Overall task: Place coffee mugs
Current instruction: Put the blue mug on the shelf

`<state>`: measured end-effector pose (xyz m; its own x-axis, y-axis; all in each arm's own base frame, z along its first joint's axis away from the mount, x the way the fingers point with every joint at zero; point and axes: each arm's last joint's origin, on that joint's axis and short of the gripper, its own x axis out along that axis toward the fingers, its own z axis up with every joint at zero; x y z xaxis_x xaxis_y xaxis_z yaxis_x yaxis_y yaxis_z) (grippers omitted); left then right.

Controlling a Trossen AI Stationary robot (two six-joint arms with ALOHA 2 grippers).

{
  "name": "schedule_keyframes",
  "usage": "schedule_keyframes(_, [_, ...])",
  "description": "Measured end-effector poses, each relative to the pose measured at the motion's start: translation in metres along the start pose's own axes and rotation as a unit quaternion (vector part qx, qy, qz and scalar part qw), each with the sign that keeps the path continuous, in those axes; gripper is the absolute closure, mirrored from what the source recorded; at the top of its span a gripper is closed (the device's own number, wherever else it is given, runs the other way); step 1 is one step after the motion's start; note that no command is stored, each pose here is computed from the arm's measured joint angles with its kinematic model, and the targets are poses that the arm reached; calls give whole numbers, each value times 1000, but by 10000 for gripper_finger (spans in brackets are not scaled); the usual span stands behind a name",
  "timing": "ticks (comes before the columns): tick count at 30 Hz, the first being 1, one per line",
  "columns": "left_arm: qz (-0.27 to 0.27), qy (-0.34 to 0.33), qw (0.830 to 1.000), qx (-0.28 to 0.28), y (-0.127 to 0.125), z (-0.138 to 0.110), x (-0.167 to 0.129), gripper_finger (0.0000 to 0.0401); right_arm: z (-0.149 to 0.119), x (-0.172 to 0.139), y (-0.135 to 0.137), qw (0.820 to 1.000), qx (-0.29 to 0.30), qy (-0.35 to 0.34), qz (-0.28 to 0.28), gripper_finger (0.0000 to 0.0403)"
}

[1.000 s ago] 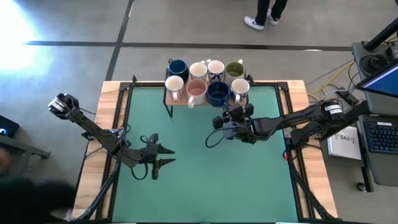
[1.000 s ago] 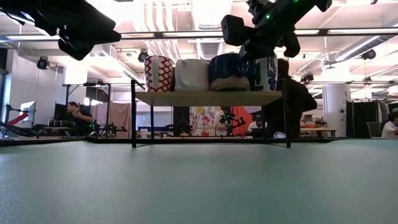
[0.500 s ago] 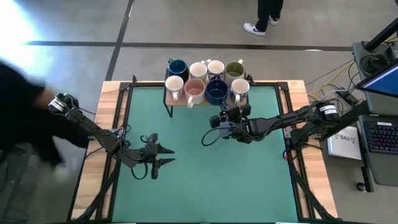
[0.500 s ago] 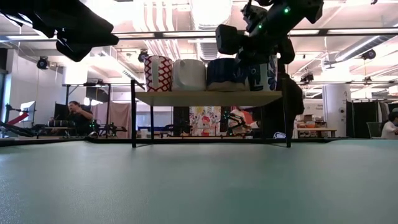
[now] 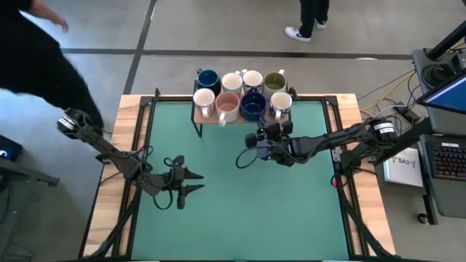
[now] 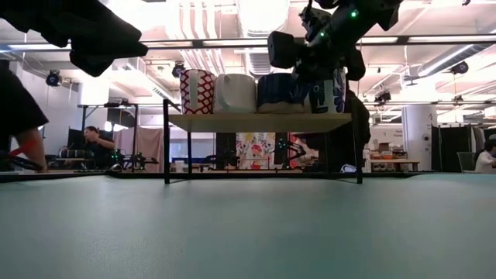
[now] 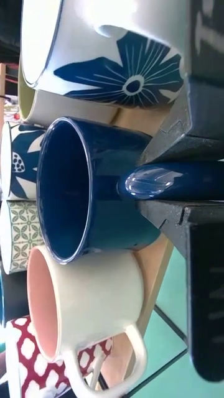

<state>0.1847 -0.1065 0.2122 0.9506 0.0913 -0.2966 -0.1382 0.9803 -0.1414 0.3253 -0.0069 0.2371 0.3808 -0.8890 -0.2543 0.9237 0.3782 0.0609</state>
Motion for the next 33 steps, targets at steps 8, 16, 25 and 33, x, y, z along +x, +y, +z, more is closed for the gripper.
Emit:
schedule_keyframes(8, [3,2,1000,2,1,0,-1,278,3,5,-1,1000,-4,-2,-2,351])
schedule_keyframes(16, [4,3,1000,-2,2,1,-2,278,2,4,0,1000,-6,-1,3,346])
schedule_keyframes(25, [4,1,1000,-8,2,1,-3,278,3,3,0,999,-29,7,15,291])
schedule_keyframes(33, [4,0,1000,-17,2,1,-3,278,12,-1,2,998,-20,28,60,238])
